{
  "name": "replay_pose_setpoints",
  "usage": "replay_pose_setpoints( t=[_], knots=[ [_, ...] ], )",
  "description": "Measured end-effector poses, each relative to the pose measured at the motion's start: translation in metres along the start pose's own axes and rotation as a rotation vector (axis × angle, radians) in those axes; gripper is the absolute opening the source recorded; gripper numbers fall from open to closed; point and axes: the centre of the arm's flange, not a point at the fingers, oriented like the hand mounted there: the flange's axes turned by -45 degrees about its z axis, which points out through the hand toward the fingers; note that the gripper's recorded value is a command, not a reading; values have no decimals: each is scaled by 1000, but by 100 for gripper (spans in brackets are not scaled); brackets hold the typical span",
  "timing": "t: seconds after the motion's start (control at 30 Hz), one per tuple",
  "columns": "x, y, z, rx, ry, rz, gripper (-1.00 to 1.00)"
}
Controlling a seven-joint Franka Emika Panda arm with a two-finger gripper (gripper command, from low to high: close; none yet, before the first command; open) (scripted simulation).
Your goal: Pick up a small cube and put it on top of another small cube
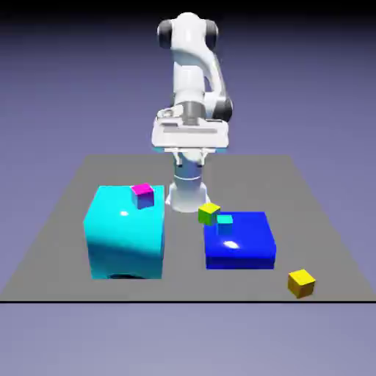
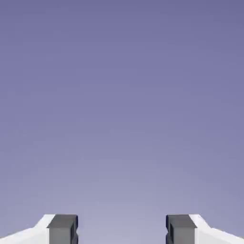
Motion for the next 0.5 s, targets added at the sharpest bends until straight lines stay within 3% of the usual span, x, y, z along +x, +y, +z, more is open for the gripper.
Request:
replay_pose_setpoints(
  t=[0.5],
  knots=[
    [25,-167,141,251,-347,-936,0]
  ],
)
